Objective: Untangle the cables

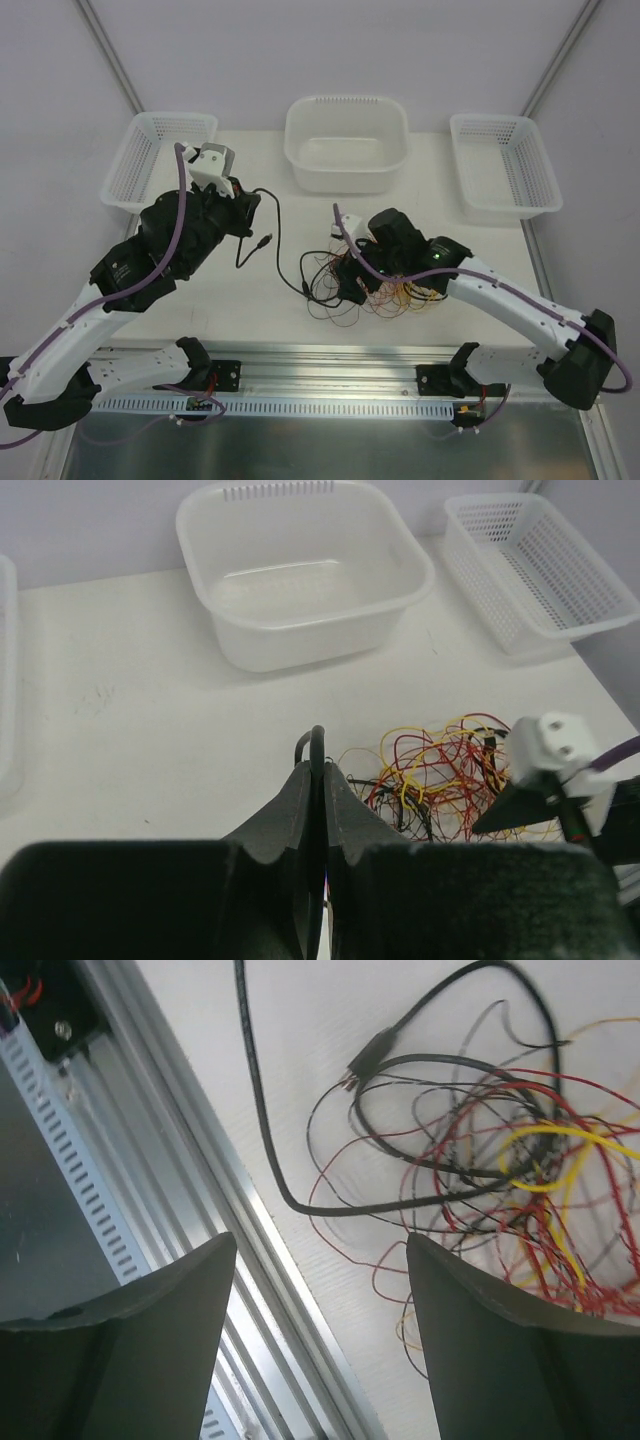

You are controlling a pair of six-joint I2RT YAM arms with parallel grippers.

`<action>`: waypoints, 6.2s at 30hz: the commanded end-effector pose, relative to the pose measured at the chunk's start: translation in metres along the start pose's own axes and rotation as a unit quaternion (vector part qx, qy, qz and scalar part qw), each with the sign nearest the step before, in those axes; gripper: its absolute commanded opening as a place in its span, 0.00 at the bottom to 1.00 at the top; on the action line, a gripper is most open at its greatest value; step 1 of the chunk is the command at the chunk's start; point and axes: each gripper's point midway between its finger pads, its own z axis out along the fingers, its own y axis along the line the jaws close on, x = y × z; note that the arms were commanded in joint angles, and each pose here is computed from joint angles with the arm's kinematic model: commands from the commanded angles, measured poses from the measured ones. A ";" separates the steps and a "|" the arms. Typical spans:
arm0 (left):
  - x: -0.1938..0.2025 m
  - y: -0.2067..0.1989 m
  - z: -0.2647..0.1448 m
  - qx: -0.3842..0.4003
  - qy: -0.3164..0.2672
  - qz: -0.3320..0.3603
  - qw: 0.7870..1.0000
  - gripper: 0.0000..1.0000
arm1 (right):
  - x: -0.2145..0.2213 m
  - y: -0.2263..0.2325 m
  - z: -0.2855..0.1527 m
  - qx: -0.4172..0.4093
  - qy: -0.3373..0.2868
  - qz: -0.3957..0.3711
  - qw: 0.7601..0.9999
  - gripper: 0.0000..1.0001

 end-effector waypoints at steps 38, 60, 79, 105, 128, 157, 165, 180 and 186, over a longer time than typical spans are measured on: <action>0.023 0.014 0.000 -0.031 0.001 -0.024 0.999 0.99 | -0.144 0.064 -0.078 -0.043 -0.111 -0.001 0.993 0.01; 0.118 -0.095 0.021 0.192 0.075 -0.135 0.969 0.93 | -0.162 -0.016 -0.095 0.118 -0.234 0.244 0.934 0.01; 0.170 -0.125 0.094 0.033 0.044 -0.036 0.998 0.74 | -0.156 -0.001 -0.089 0.094 -0.257 0.291 0.917 0.01; 0.183 0.079 0.044 -0.226 0.024 -0.066 0.972 0.00 | -0.089 -0.059 -0.234 0.293 -0.300 0.250 0.873 0.01; 0.177 0.213 -0.040 -0.453 0.076 -0.059 0.886 0.00 | -0.073 -0.071 -0.389 0.463 -0.399 0.211 0.763 0.01; 0.182 0.145 0.000 -0.176 0.112 0.023 0.978 0.00 | 0.055 -0.106 -0.027 0.267 0.071 0.155 0.948 0.72; 0.186 0.142 0.003 -0.168 0.120 0.025 0.978 0.00 | -0.034 -0.066 -0.061 0.184 -0.012 0.033 0.982 0.75; 0.183 0.141 -0.001 -0.165 0.109 0.021 0.980 0.00 | -0.084 -0.064 0.043 0.048 -0.035 -0.099 0.993 0.69; 0.183 0.141 -0.001 -0.164 0.110 0.021 0.980 0.00 | -0.076 -0.087 0.095 0.042 -0.003 -0.100 0.994 0.65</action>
